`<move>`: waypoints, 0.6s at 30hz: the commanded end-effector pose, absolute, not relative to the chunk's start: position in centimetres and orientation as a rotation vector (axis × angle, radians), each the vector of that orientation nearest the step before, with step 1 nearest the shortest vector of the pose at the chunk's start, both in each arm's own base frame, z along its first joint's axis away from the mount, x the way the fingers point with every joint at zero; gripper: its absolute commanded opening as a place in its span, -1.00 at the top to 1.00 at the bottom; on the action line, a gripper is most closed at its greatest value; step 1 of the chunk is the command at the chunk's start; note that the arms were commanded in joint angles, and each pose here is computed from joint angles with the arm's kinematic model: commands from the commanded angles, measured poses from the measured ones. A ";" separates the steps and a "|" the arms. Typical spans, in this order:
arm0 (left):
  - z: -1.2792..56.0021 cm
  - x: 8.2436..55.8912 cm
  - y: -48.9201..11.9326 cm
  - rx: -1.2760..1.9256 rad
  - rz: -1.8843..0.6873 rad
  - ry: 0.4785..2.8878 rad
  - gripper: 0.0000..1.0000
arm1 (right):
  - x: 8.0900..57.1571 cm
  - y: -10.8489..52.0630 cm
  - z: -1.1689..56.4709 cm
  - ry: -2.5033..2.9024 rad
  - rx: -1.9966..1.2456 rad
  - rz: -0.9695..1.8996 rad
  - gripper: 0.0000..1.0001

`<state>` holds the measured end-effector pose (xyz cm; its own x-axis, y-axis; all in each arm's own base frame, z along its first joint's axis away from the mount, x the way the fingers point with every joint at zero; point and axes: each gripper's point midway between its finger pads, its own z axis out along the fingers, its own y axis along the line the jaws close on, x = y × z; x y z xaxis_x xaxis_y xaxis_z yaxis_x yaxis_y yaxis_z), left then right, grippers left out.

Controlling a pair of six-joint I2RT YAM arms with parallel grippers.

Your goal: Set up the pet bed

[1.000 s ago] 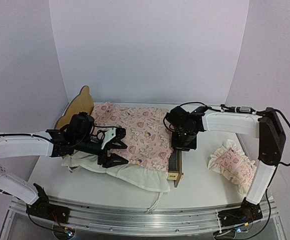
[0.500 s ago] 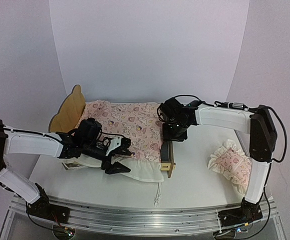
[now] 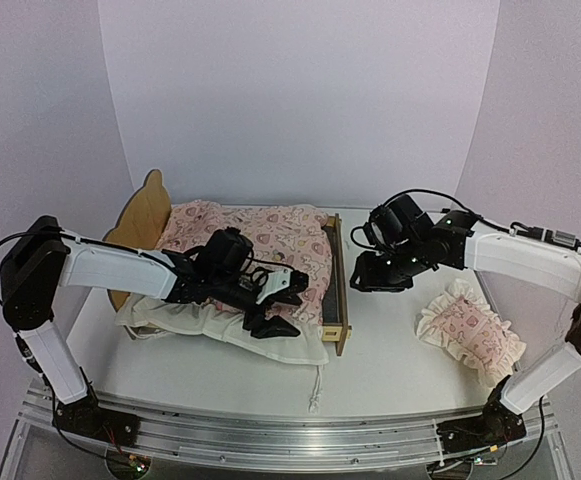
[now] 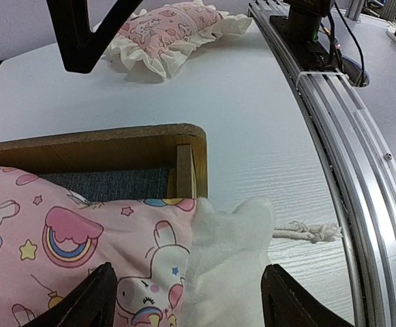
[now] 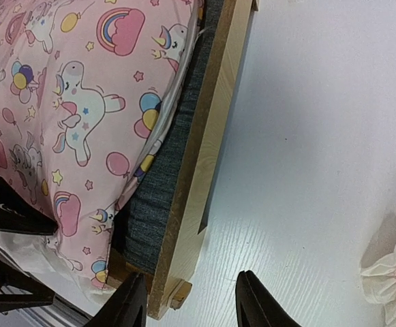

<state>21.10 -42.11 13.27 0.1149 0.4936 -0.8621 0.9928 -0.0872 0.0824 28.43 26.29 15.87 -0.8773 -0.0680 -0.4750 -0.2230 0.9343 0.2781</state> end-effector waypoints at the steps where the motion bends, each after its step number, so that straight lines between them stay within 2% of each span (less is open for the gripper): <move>1: 13.5 23.1 -44.0 1.653 -0.846 1.477 -0.45 | 28.9 28.7 16.7 2.583 -0.242 0.571 0.08; 3: 12.8 24.0 -44.5 1.650 -0.831 1.521 -0.26 | 29.2 29.2 16.9 2.588 -0.219 0.587 0.09; 8: 13.1 24.2 -45.0 1.667 -0.871 1.546 0.45 | 28.9 29.4 16.9 2.604 -0.181 0.621 0.09; 10: 13.9 24.3 -45.3 1.660 -0.892 1.528 0.63 | 28.6 29.0 16.6 2.610 -0.175 0.615 0.09; 12: 14.3 24.4 -45.4 1.660 -0.896 1.536 0.76 | 28.4 28.8 16.5 2.613 -0.184 0.615 0.09; 16: 15.4 24.2 -45.5 1.669 -0.924 1.565 0.83 | 28.0 28.9 16.5 2.606 -0.254 0.619 0.06; 18: 16.0 24.0 -45.5 1.687 -0.940 1.563 0.97 | 27.6 29.2 16.4 2.606 -0.316 0.635 0.06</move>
<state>23.97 -45.02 13.58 0.0387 0.5457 -0.8371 0.9980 -0.0623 0.0055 28.34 28.30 14.96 -0.9012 -0.0569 -0.4296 -0.2268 0.9067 0.3556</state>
